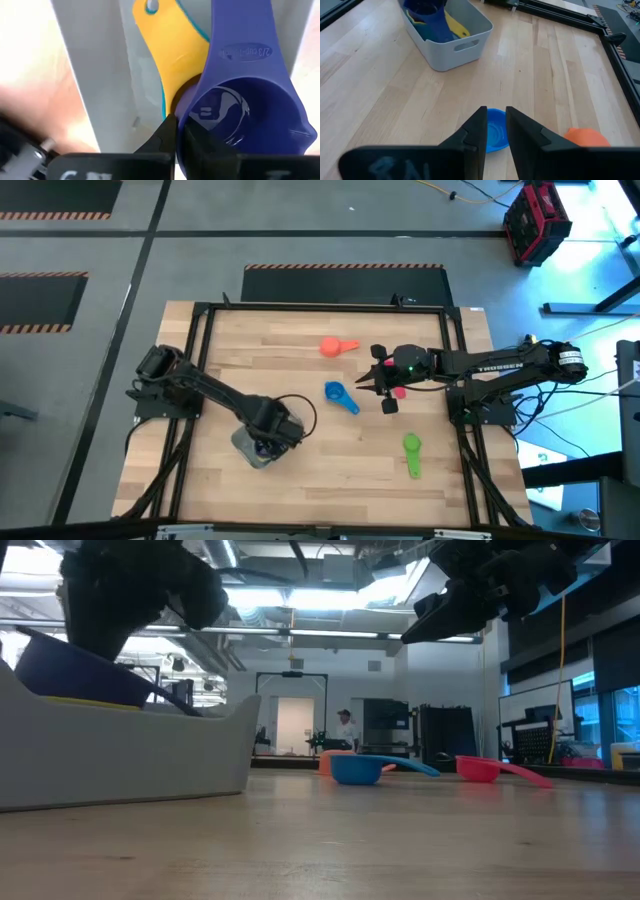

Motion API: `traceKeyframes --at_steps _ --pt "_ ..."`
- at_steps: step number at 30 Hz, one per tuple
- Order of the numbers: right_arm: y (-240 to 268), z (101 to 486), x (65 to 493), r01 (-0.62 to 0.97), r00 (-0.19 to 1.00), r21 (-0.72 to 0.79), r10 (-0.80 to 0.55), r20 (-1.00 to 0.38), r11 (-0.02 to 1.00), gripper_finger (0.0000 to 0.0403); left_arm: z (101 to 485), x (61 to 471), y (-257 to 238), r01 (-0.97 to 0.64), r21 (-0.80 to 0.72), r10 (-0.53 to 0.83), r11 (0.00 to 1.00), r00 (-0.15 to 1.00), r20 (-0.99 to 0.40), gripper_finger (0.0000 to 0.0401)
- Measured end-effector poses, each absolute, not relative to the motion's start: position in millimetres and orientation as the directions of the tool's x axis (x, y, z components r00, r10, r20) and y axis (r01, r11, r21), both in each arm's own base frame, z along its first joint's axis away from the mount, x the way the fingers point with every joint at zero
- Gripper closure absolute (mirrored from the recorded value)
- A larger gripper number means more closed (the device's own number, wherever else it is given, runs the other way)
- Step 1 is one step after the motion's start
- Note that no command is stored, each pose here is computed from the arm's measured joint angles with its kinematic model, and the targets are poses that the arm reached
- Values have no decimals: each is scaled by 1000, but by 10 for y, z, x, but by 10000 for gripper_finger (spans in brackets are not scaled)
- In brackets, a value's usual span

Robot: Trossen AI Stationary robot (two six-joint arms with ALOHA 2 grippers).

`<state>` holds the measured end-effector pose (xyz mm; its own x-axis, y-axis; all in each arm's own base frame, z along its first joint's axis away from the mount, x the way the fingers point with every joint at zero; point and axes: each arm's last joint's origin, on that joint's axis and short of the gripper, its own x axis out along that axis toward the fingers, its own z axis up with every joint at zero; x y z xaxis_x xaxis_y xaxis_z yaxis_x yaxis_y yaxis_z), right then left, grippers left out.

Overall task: Nest measuring cups in basket
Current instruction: Stack the violet measuring cup on the yellow measuring cup in the gray bin

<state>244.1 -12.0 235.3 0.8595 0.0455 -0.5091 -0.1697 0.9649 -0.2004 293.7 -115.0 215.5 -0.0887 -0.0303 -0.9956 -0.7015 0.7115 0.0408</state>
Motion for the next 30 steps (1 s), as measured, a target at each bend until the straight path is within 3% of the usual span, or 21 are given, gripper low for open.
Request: traceKeyframes --at_steps 8,20,30 --pt "-120 2353 2441 -170 860 -201 45 -509 965 327 2154 2857 -1335 -846 70 19 529 -70 -997 398" --pt "-120 2352 2441 -170 859 -201 45 -509 965 327 2158 2772 -1502 -943 65 53 327 -51 -997 398" --pt "-120 2353 2441 -170 860 -201 45 -509 965 327 2160 2738 -1564 -996 49 63 76 -44 -997 398"
